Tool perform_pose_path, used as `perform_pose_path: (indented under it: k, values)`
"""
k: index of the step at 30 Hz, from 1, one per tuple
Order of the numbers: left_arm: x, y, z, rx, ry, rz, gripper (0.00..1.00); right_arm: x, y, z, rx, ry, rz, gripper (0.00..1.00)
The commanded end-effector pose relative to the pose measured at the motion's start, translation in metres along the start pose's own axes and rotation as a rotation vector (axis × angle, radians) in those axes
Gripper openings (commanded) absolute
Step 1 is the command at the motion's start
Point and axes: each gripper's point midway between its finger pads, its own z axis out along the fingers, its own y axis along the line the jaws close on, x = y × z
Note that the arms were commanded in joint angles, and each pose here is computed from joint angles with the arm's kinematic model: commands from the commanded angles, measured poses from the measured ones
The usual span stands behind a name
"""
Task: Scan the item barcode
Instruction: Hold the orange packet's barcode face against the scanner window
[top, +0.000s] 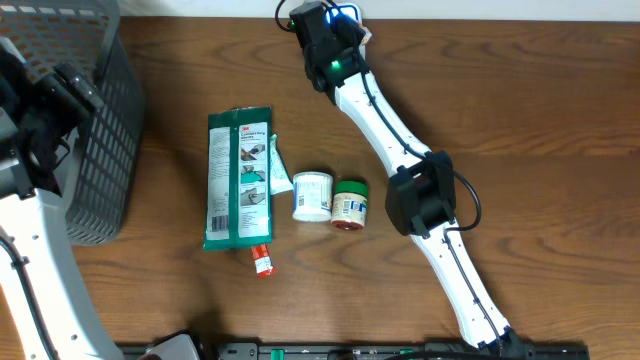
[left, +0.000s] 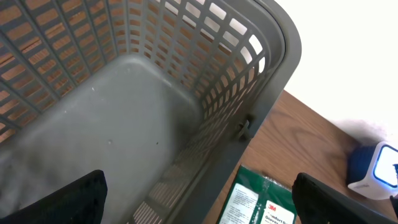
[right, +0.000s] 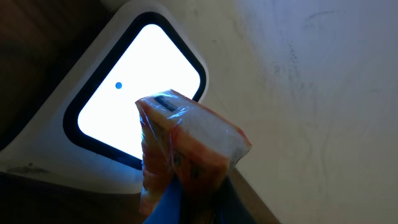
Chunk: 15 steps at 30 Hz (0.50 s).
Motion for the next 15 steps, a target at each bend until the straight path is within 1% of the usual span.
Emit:
perform_pose_path:
  k: [1,5,15]
  values:
    - [-0.0034,0.0006,-0.0027,-0.004,-0.011,-0.006,0.93,0.0047,-0.0032,0.0044,0.013,0.015,0.010,0.01]
    - [-0.0035,0.0006,-0.0027,-0.004,-0.011,-0.006,0.93,0.0039,0.0036,0.0048,-0.024,0.003,0.011,0.01]
    - [-0.0035,0.0006,-0.0027,-0.004,-0.011,-0.006,0.93,0.0085,-0.0006,0.0095,-0.023,0.010,0.039,0.01]
